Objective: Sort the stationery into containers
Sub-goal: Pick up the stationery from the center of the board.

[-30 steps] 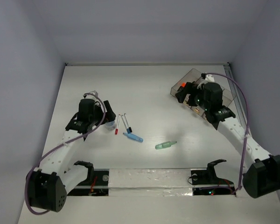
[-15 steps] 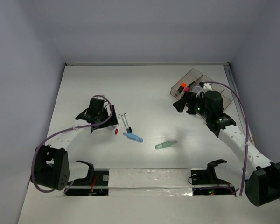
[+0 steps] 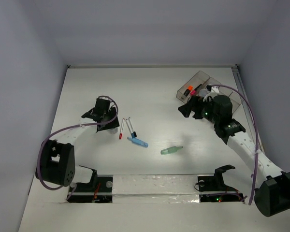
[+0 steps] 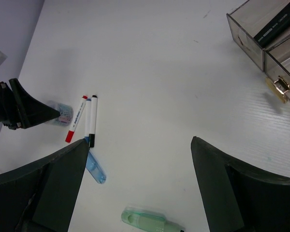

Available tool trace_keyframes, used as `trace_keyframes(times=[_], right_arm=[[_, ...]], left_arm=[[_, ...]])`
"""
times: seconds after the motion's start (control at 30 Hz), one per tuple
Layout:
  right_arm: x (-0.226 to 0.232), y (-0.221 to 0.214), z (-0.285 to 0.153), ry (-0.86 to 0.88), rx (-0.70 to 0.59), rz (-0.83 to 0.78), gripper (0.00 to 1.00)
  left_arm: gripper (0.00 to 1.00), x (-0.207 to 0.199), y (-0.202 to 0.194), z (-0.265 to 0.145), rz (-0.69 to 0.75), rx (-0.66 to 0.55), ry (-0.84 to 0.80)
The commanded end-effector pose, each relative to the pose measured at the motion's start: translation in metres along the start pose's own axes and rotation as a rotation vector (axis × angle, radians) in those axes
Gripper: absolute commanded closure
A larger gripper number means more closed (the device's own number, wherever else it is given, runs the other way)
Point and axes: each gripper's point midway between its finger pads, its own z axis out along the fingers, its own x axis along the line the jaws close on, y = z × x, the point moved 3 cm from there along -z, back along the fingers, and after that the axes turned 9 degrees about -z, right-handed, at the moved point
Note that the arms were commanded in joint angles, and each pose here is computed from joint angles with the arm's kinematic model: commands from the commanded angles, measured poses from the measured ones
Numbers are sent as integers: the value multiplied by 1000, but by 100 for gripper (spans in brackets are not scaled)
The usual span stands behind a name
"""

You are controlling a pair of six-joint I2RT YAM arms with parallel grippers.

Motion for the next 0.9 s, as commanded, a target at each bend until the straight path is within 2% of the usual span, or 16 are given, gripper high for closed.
trace_keyframes(times=[0.0, 0.1, 0.2, 0.3, 0.33, 0.43, 0.5, 0.53, 0.6, 0.63, 0.7, 0.73, 0.77, 0.87], right_arm=[[9, 11, -2, 42, -58, -27, 7], [10, 11, -3, 44, -59, -27, 7], [11, 14, -7, 41, -70, -36, 7], [17, 26, -20, 39, -110, -49, 7], [23, 37, -31, 50, -147, -57, 7], [32, 54, -51, 48, -212, -43, 6], [43, 76, -76, 45, -303, -43, 4], [44, 79, -83, 32, -307, -39, 0], [54, 104, -109, 17, -381, -50, 0], [55, 106, -117, 6, -371, -45, 0], [65, 125, -141, 4, -435, -57, 0], [66, 126, -147, -4, -436, -55, 0], [68, 128, -152, -3, -449, -57, 0], [73, 132, -171, 1, -485, -54, 0]], left_arm=[[56, 0, 12, -2, 12, -37, 22], [66, 0, 19, -9, 9, -71, 30], [73, -3, 42, -31, 12, -157, 46], [73, -28, 76, -76, 21, -269, -24], [73, -44, 92, -100, 24, -320, -71], [73, -89, 106, -138, 49, -371, -180], [73, -125, 97, -146, 88, -353, -258], [73, -146, 101, -157, 77, -371, -321], [73, -184, 86, -155, 119, -334, -398], [72, -207, 89, -151, 120, -339, -434], [72, -237, 85, -152, 139, -338, -484], [72, -266, 84, -168, 147, -365, -556], [72, -284, 78, -155, 167, -350, -555], [72, -341, 73, -154, 208, -361, -627]])
